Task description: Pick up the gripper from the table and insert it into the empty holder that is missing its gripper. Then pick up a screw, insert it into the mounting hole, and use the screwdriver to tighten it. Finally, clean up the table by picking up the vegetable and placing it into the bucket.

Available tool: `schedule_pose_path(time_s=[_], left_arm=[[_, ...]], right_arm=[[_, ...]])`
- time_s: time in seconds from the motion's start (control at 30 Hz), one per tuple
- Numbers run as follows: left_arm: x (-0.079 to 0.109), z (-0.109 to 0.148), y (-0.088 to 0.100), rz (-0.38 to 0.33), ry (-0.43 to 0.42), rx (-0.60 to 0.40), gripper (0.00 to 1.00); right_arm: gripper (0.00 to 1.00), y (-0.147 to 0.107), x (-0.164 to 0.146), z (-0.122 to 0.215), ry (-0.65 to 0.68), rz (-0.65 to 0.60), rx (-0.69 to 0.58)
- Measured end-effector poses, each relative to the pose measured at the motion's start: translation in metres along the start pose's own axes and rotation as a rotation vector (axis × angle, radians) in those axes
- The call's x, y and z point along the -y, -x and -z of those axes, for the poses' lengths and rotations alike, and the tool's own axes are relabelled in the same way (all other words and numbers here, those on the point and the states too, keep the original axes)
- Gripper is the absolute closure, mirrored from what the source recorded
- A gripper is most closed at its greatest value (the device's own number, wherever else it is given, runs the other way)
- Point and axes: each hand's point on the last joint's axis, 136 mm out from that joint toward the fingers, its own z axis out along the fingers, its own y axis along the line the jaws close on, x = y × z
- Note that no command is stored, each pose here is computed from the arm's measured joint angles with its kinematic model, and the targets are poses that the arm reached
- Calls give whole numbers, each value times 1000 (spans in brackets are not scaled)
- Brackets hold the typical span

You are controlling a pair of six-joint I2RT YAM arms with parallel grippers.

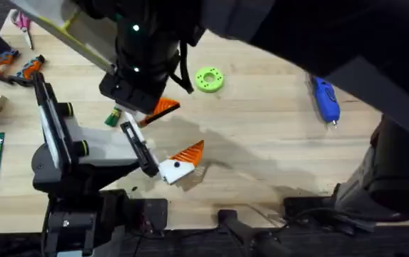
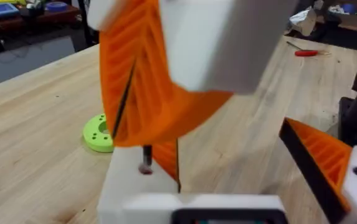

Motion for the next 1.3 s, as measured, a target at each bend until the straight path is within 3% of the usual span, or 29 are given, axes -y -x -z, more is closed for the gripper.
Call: schedule_pose_path(time_s=[1.3], left_arm=[[0,0,0,0,0,0,15]], right_arm=[[996,-1,0,-7,2,0,-9]])
